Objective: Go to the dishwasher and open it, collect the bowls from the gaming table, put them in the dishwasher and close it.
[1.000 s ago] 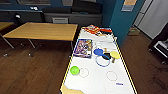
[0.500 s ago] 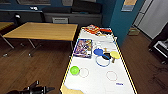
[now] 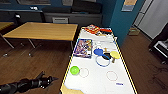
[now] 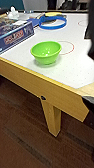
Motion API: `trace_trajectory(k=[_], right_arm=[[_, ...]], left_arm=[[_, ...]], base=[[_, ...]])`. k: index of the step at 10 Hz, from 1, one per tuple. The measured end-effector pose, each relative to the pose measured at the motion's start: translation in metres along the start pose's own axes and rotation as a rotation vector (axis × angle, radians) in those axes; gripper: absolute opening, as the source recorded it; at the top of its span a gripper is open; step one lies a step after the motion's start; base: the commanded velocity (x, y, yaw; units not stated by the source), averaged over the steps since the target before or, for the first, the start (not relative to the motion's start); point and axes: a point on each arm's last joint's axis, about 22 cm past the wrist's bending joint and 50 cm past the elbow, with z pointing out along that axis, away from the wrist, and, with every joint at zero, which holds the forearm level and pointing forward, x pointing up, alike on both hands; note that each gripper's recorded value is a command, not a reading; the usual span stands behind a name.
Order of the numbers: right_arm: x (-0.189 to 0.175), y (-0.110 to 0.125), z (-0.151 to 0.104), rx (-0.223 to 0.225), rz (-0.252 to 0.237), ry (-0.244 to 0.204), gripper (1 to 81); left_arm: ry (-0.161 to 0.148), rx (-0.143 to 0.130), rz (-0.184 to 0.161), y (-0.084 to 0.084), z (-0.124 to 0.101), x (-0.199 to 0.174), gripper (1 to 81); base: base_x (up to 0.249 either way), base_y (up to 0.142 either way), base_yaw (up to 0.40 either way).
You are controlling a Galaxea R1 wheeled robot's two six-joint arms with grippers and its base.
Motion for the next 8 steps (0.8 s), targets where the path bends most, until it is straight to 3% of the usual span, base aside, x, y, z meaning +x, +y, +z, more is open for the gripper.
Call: trace_trajectory(k=[1, 3, 4, 6, 8], right_arm=[[0.0, 0.0, 0.002, 0.001, 0.0, 0.0, 1.0], [-0.001, -0.001, 0.012, 0.009, 0.001, -0.001, 1.0], [-0.002, -0.002, 0.016, 0.012, 0.001, -0.001, 1.0], [-0.001, 0.002, 0.019, 0.004, -0.001, -0.001, 1.0], [0.003, 0.002, 0.023, 0.006, -0.006, 0.002, 1.0]], left_arm=[[0.007, 0.003, -0.013, 0.006, 0.016, 0.01, 81.1], [0.0, -0.017, -0.025, 0.027, 0.045, 0.015, 81.1], [0.005, -0.001, -0.029, 0.024, 0.051, 0.02, 81.1], [0.057, 0.02, -0.039, 0.024, 0.05, 0.053, 81.1], [0.066, 0.038, -0.046, 0.019, 0.062, 0.058, 81.1]], base=[[0.0, 0.0, 0.0], [0.0, 0.0, 0.0], [0.0, 0.0, 0.0], [0.0, 0.0, 0.0], [0.0, 0.0, 0.0]])
